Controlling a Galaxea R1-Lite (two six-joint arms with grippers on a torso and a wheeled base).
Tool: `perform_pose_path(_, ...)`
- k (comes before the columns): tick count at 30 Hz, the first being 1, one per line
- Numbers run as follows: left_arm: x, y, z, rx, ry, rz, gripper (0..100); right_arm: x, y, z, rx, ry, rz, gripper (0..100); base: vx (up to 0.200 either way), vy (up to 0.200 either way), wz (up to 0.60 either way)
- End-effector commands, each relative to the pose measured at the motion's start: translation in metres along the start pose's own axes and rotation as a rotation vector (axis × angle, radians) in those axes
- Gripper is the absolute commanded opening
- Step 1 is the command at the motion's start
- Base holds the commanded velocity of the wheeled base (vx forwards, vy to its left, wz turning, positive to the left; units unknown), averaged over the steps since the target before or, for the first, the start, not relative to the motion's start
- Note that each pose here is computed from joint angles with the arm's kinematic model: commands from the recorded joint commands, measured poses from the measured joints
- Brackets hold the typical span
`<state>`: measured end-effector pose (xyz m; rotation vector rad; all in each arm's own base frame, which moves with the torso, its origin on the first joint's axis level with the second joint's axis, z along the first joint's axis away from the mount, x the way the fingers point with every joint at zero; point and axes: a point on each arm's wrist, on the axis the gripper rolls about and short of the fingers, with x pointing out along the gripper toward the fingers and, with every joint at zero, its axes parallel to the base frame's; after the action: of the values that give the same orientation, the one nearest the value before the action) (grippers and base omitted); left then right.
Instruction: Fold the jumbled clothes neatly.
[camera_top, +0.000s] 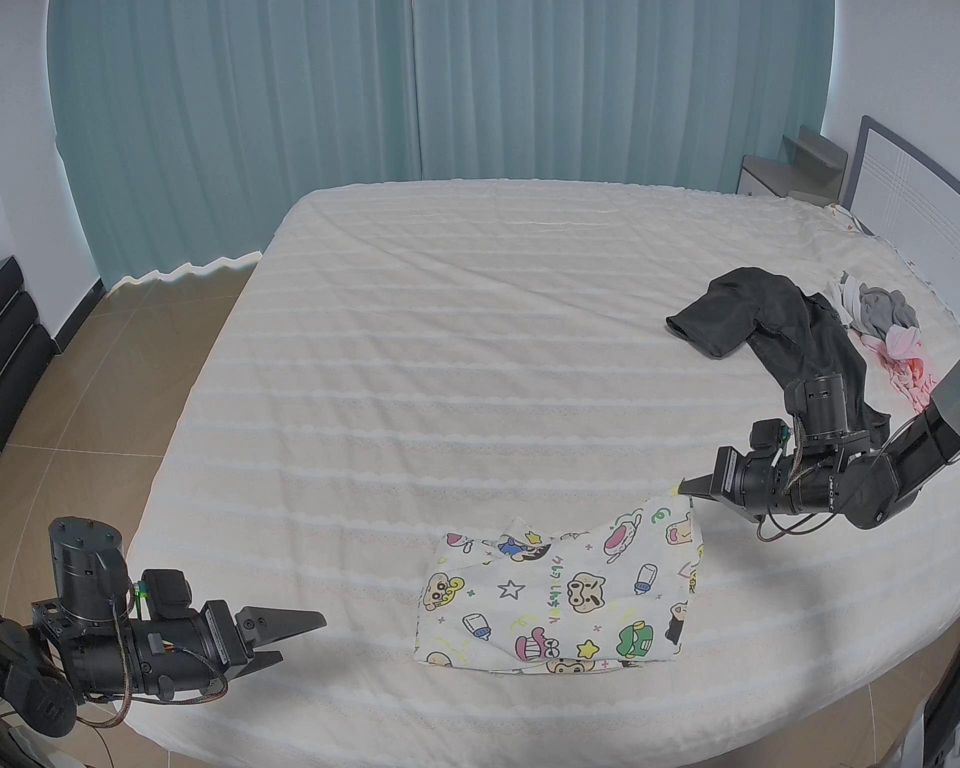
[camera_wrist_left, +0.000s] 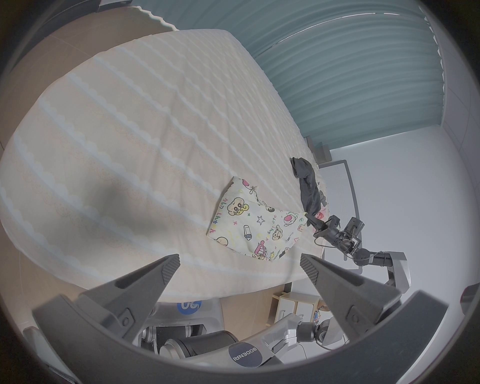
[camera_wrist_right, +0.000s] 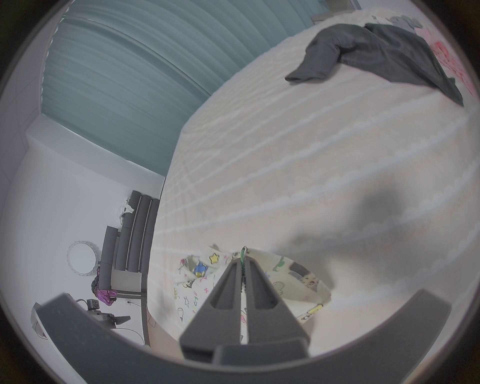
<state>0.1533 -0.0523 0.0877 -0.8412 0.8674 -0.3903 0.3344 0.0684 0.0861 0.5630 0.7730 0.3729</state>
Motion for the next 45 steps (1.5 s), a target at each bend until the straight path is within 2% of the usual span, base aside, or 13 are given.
perform_pose_path(1,0.0,0.0,0.0,-0.001,-0.001,0.0,100,0.009,0.002,0.008,-0.011,-0.015,0.008,0,0.0,0.0,0.0)
perform_pose_path(11,0.0,0.0,0.0,-0.002,0.001,0.002,100,0.038,-0.015,0.0,0.007,0.032,-0.04,0,0.0,0.0,0.0)
perform_pose_path(12,0.0,0.0,0.0,-0.002,0.001,0.002,100,0.039,-0.017,-0.001,0.007,0.035,-0.043,100,0.0,0.0,0.0)
perform_pose_path(21,0.001,0.001,0.0,-0.003,0.002,0.003,100,0.024,-0.027,-0.004,0.026,0.002,-0.096,100,0.0,0.0,0.0)
perform_pose_path(24,0.001,0.001,0.0,-0.003,0.002,0.003,100,0.01,-0.029,-0.02,0.032,0.019,-0.109,100,0.0,0.0,0.0)
perform_pose_path(31,0.001,0.001,0.0,-0.001,0.002,0.003,100,-0.005,-0.035,-0.07,-0.002,0.151,-0.135,100,0.0,0.0,0.0)
perform_pose_path(35,0.001,0.001,0.0,-0.001,0.003,0.006,100,-0.01,-0.039,-0.084,-0.002,0.171,-0.121,100,0.0,0.0,0.0)
perform_pose_path(37,0.002,0.001,0.0,-0.003,0.005,0.009,100,-0.012,-0.037,-0.092,-0.01,0.186,-0.081,100,0.0,0.0,0.0)
perform_pose_path(42,0.002,0.001,0.0,-0.002,0.004,0.008,100,-0.011,-0.036,-0.094,-0.019,0.191,-0.064,100,0.0,0.0,0.0)
perform_pose_path(45,0.002,0.001,0.0,-0.002,0.004,0.008,100,-0.005,-0.034,-0.099,-0.056,0.217,-0.055,100,0.0,0.0,0.0)
